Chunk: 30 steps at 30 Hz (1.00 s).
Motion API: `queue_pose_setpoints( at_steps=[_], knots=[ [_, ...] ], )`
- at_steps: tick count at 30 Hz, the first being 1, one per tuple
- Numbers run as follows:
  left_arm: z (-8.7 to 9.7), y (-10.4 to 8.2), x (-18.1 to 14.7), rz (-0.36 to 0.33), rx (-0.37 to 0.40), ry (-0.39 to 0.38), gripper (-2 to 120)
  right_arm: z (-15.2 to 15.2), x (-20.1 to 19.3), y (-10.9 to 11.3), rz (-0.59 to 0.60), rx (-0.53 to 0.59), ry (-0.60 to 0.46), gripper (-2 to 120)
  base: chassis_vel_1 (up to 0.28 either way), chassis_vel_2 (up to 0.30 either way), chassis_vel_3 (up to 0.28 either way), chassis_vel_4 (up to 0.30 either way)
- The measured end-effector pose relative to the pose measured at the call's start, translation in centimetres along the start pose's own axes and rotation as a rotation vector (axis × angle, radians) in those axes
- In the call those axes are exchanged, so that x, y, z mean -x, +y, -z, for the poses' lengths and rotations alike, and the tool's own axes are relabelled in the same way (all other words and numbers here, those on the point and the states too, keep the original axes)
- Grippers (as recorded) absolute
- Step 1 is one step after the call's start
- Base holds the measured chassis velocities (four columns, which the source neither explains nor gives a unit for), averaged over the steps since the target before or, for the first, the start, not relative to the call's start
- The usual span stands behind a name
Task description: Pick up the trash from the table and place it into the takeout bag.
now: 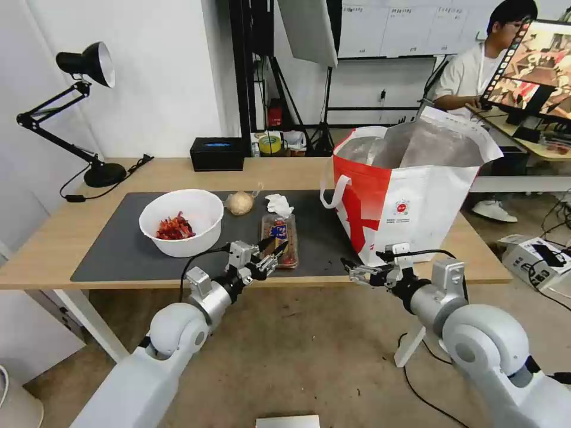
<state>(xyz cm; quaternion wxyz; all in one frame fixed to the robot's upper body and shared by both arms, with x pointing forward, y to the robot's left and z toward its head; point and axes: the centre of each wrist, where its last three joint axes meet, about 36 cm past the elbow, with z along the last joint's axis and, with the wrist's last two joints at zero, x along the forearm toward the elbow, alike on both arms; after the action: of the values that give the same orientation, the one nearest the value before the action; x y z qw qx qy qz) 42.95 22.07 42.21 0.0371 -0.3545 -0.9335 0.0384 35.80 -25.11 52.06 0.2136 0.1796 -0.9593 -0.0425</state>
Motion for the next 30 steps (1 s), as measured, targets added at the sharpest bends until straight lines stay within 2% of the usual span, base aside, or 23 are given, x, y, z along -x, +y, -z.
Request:
queue_pose_setpoints(
  at_steps=[2,4,5,9,14,15,17,18,20,24,30],
  knots=[
    [0.0,0.1,0.0,-0.003,0.001,0.008,17,-0.1,0.1,0.1,0.004,0.003,-0.004,100,0.000,0.000,0.000,0.000],
    [-0.4,0.7,-0.2,-0.015,0.025,0.047,3,-0.6,0.9,0.9,0.039,0.039,-0.038,100,0.000,0.000,0.000,0.000],
    [-0.5,0.9,-0.3,-0.018,0.031,0.055,0,-0.6,1.1,1.1,0.053,0.057,-0.050,100,0.000,0.000,0.000,0.000],
    [-0.7,1.5,-0.4,-0.022,0.042,0.075,0,-0.1,2.1,1.8,0.111,0.157,-0.108,100,0.000,0.000,0.000,0.000],
    [-0.7,1.7,-0.5,-0.021,0.046,0.080,0,0.7,3.1,2.2,0.125,0.231,-0.135,100,0.000,0.000,0.000,0.000],
    [-0.8,1.7,-0.6,-0.022,0.045,0.083,0,1.2,3.5,2.2,0.122,0.278,-0.136,100,0.000,0.000,0.000,0.000],
    [-0.8,1.7,-0.8,-0.031,0.042,0.091,0,2.3,4.3,2.1,0.128,0.436,-0.101,100,0.000,0.000,0.000,0.000],
    [-0.8,1.7,-0.8,-0.031,0.042,0.091,0,2.3,4.3,2.1,0.128,0.436,-0.101,100,0.000,0.000,0.000,0.000],
    [-0.8,1.7,-0.9,-0.031,0.040,0.093,0,3.3,5.3,1.6,0.134,0.552,-0.059,100,0.000,0.000,0.000,0.000],
    [-1.0,1.6,-0.9,-0.030,0.033,0.094,0,4.2,7.2,1.1,0.141,0.631,-0.004,100,0.000,0.000,0.000,0.000],
    [-1.2,1.8,-1.0,-0.023,0.029,0.098,0,5.3,9.9,1.2,0.157,0.655,0.054,100,0.000,0.000,0.000,0.000]
  ],
)
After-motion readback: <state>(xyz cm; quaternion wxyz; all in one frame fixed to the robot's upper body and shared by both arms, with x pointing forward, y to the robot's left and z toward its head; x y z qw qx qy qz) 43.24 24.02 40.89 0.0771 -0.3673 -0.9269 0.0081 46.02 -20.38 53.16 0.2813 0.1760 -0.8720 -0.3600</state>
